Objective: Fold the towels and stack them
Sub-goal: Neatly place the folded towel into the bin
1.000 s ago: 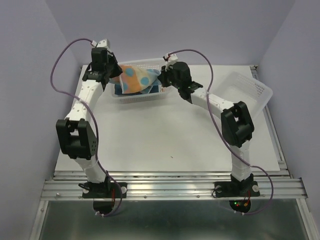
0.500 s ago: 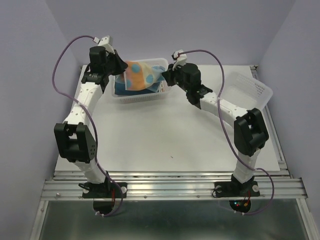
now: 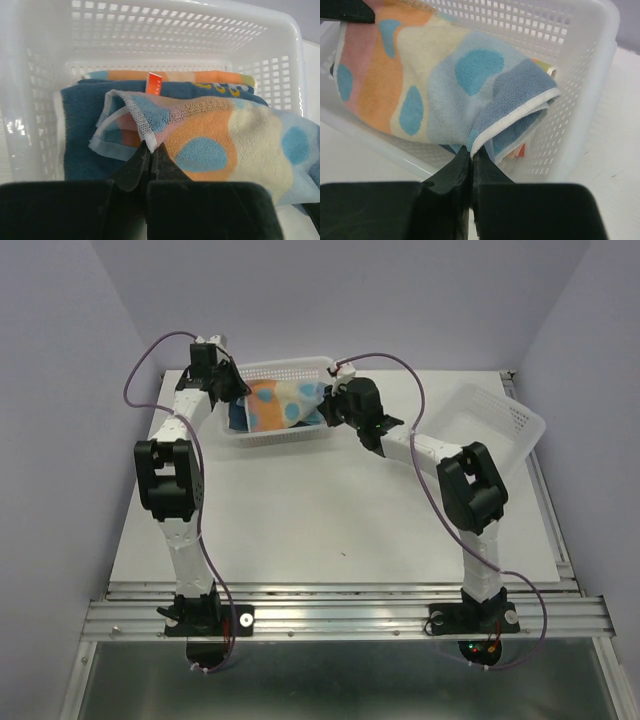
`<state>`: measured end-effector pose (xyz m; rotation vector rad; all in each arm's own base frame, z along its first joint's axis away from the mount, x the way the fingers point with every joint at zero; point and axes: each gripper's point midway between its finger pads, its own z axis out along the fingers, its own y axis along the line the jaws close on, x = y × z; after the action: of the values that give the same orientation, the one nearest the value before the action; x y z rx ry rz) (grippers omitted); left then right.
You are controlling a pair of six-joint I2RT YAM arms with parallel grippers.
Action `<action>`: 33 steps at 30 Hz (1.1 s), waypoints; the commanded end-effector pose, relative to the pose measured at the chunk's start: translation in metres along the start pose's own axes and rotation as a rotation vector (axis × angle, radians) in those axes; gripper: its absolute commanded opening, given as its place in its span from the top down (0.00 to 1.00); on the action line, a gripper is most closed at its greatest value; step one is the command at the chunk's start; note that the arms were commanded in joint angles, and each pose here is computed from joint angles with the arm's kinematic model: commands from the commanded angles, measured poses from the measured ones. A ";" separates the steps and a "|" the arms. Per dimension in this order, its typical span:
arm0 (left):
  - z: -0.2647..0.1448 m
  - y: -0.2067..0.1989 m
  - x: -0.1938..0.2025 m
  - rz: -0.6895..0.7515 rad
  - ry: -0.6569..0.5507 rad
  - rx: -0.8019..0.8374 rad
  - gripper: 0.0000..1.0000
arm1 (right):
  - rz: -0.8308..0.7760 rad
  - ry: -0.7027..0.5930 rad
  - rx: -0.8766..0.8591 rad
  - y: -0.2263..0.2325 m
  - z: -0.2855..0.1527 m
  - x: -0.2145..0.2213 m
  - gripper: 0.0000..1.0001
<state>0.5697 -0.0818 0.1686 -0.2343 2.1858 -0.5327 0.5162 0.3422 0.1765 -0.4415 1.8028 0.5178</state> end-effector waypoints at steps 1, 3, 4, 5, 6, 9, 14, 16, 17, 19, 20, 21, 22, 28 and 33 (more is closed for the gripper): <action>-0.021 0.012 -0.047 -0.018 -0.093 0.002 1.00 | -0.020 -0.123 -0.051 0.015 0.004 -0.055 0.99; -0.021 0.017 -0.049 -0.034 -0.092 0.003 1.00 | -0.016 -0.118 -0.059 0.016 0.006 -0.054 0.99; -0.022 0.020 -0.051 -0.040 -0.092 0.007 1.00 | -0.012 -0.116 -0.070 0.018 0.007 -0.053 0.99; -0.022 0.019 -0.051 -0.039 -0.092 0.010 1.00 | -0.012 -0.114 -0.076 0.019 0.008 -0.052 0.99; -0.022 0.019 -0.052 -0.036 -0.096 0.008 1.00 | -0.013 -0.113 -0.087 0.022 0.008 -0.051 0.99; -0.023 0.018 -0.055 -0.032 -0.102 0.012 1.00 | -0.012 -0.105 -0.086 0.020 0.012 -0.047 0.99; -0.014 0.025 -0.054 -0.026 -0.082 -0.008 1.00 | -0.006 -0.062 -0.086 0.019 0.028 -0.030 0.94; -0.005 0.028 -0.049 -0.028 -0.058 -0.007 0.95 | 0.007 -0.051 -0.082 0.018 0.033 -0.024 0.91; -0.003 0.030 -0.049 -0.031 -0.052 -0.012 0.91 | 0.011 -0.045 -0.081 0.017 0.036 -0.021 0.91; -0.001 0.030 -0.051 -0.029 -0.049 -0.012 0.78 | 0.015 -0.019 -0.086 0.017 0.042 -0.011 0.86; 0.000 0.030 -0.048 -0.033 -0.037 -0.012 0.77 | 0.020 -0.006 -0.084 0.017 0.043 -0.006 0.82; 0.000 0.027 -0.049 -0.030 -0.038 -0.004 0.75 | 0.021 -0.006 -0.081 0.017 0.045 -0.007 0.77; -0.002 0.024 -0.051 -0.027 -0.041 0.012 0.66 | 0.023 -0.002 -0.062 0.013 0.045 -0.006 0.67; -0.024 0.012 -0.061 -0.006 -0.078 0.009 0.45 | 0.014 -0.043 -0.065 0.017 0.030 -0.035 0.42; -0.049 0.003 -0.066 0.009 -0.116 -0.011 0.41 | 0.022 -0.073 -0.082 0.023 0.010 -0.062 0.11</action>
<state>0.5847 -0.0412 0.1675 -0.3133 2.2128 -0.5241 0.5314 0.3696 0.1370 -0.4890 1.8978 0.5734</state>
